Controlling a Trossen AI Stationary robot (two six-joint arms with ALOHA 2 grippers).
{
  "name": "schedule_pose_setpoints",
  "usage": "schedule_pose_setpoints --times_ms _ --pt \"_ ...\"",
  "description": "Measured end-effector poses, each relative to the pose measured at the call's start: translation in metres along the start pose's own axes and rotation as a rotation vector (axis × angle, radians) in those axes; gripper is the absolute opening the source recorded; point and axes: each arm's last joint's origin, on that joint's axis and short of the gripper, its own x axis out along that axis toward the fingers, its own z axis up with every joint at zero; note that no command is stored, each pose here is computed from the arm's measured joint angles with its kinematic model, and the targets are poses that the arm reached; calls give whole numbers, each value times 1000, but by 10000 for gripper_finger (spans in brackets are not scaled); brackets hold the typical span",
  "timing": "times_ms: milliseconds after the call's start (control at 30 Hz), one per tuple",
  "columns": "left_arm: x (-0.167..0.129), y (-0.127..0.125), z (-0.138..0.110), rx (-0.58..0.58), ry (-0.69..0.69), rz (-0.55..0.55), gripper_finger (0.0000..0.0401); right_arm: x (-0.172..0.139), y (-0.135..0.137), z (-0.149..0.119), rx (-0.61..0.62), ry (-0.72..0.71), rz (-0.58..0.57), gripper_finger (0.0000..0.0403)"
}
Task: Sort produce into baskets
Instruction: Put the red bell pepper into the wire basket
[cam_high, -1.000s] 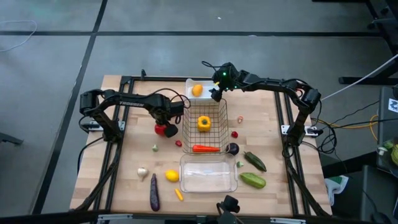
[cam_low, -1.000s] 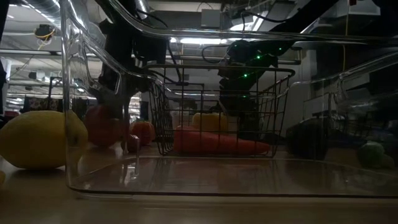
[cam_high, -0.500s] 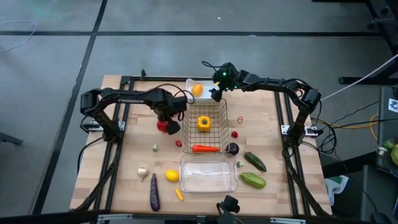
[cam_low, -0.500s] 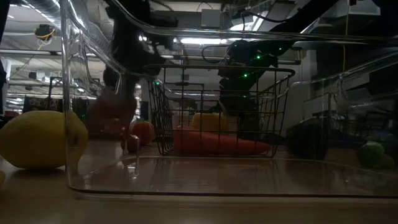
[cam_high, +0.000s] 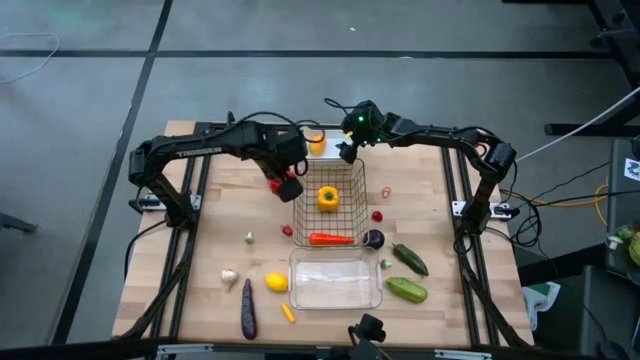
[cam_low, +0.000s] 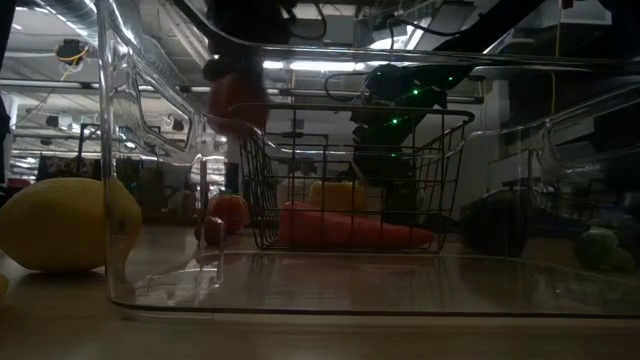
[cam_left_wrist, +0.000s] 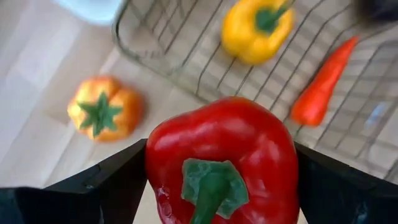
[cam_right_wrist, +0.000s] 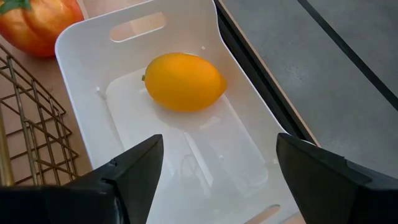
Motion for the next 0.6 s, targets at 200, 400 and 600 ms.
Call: schedule_pose_setpoints --times_ms 200,400,600 --pt "-2 -20 11 23 -161 -81 340 0 0 0 0 0 0 310" --pt "4 -48 17 83 -273 -126 340 0 0 1 -1 -7 -1 310" --pt "28 -69 17 146 -239 -101 340 -17 0 9 -3 -42 -7 310"
